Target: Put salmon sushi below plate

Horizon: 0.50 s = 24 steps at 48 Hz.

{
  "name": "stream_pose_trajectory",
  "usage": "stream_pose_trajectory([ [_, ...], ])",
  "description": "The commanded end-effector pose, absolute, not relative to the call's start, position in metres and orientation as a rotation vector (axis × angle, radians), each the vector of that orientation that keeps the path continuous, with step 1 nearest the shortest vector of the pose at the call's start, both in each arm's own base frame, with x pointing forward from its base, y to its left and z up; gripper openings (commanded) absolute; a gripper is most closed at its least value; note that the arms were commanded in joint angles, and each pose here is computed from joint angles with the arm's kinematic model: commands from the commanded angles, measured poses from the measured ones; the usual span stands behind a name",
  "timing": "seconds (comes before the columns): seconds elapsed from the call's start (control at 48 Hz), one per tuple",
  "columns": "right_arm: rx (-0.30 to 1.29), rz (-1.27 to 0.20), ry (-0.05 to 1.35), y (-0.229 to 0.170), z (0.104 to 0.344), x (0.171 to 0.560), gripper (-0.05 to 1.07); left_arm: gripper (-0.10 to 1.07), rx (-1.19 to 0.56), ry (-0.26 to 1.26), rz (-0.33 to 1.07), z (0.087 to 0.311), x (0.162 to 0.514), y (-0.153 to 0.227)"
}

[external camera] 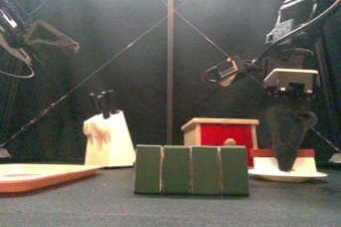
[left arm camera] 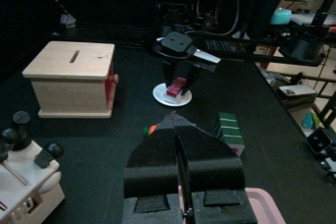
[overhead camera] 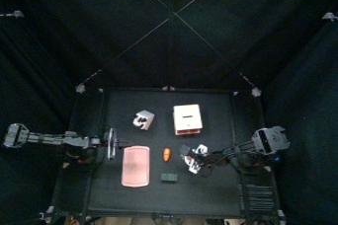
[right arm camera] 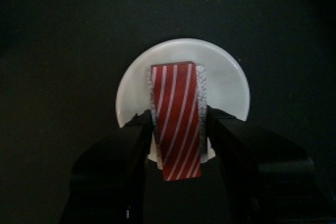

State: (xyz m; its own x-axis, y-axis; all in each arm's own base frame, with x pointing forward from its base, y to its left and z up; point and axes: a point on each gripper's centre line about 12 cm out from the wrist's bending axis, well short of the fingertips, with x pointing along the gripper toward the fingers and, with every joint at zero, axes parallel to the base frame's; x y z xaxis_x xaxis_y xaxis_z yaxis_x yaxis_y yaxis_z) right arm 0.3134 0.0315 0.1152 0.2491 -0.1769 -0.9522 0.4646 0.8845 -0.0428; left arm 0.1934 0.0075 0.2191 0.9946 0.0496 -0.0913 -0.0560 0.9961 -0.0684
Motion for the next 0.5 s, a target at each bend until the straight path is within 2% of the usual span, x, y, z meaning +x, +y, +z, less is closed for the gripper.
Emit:
stream_pose_trajectory([
  [0.0, 0.293, -0.426, 1.188, 0.033, 0.135, 0.321, 0.58, -0.02, -0.065, 0.062, 0.053, 0.227, 0.196, 0.008],
  [0.312, 0.301, -0.417, 1.123, 0.032, 0.164, 0.319, 0.58, -0.02, -0.065, 0.064, 0.058, 0.227, 0.196, 0.009],
  [0.479, 0.296, -0.372, 1.096, 0.044, 0.175, 0.315, 0.58, -0.02, -0.065, 0.065, 0.057, 0.226, 0.196, 0.009],
])
